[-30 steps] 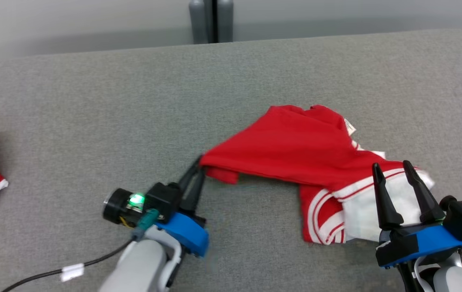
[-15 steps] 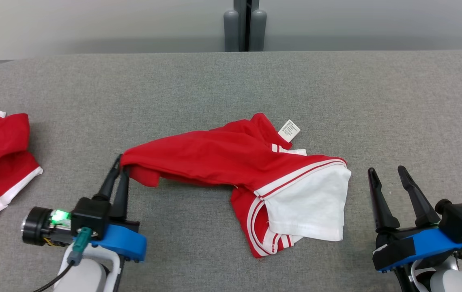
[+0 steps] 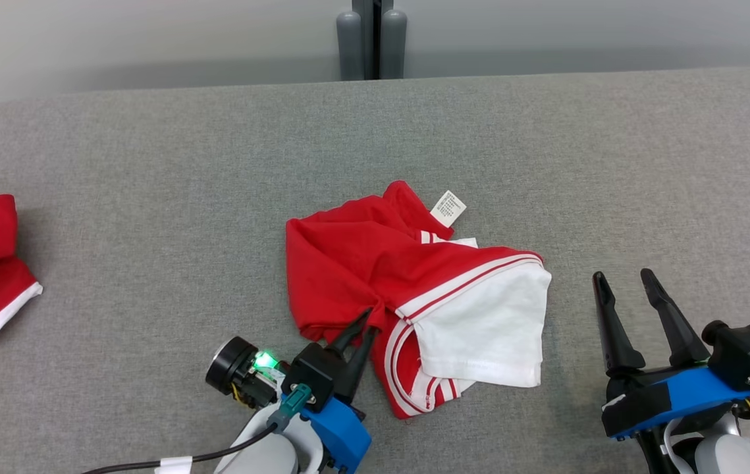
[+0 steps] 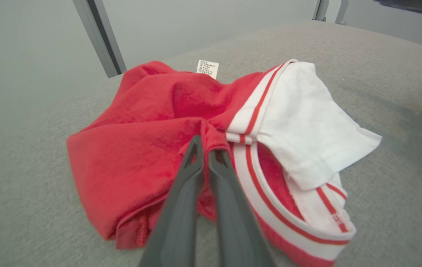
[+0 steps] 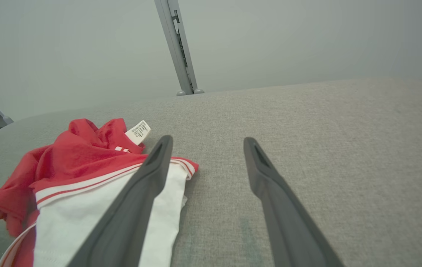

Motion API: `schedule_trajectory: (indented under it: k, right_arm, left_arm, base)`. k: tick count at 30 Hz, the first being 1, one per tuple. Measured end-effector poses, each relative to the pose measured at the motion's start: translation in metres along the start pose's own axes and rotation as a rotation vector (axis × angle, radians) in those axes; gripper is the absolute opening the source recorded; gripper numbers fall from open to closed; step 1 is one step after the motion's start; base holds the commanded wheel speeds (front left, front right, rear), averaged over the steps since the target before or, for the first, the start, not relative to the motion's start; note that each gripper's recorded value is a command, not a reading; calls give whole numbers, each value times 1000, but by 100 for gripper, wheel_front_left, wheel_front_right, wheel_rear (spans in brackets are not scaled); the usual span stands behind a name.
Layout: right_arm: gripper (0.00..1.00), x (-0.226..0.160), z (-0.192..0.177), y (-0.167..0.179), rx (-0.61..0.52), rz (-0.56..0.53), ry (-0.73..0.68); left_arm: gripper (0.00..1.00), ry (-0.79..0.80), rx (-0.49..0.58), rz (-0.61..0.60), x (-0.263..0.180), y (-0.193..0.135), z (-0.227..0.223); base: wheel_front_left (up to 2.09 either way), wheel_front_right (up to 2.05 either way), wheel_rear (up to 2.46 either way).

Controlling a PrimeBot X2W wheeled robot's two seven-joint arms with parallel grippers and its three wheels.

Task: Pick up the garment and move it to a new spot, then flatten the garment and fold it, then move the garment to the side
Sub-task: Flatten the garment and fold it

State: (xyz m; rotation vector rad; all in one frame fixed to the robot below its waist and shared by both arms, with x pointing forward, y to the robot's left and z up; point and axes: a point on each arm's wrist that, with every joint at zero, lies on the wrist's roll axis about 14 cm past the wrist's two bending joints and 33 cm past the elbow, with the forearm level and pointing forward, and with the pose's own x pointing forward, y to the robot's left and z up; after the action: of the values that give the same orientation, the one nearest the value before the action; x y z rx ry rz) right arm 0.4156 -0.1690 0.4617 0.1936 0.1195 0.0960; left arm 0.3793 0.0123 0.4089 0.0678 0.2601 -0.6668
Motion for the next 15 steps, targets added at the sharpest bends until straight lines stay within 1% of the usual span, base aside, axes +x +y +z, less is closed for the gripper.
schedule_trajectory:
  k: [5, 8, 11, 15]
  right_arm:
    - [100, -3, 5, -1, 3, -5, -15]
    - [100, -4, 9, 0, 2, -4, -27]
    - [100, -5, 14, 2, -2, 1, -41]
    - [100, -8, 23, 5, -6, 9, -63]
  left_arm:
    - [100, -93, -23, -12, 7, -8, 23]
    - [100, -153, -28, 11, 7, -3, 40]
    - [100, -221, -46, 61, 4, 10, 60]
    - [100, -274, -86, 176, -10, 38, 73]
  base:
    - [0, 0, 0]
    - [0, 0, 0]
    - [0, 0, 0]
    - [0, 0, 0]
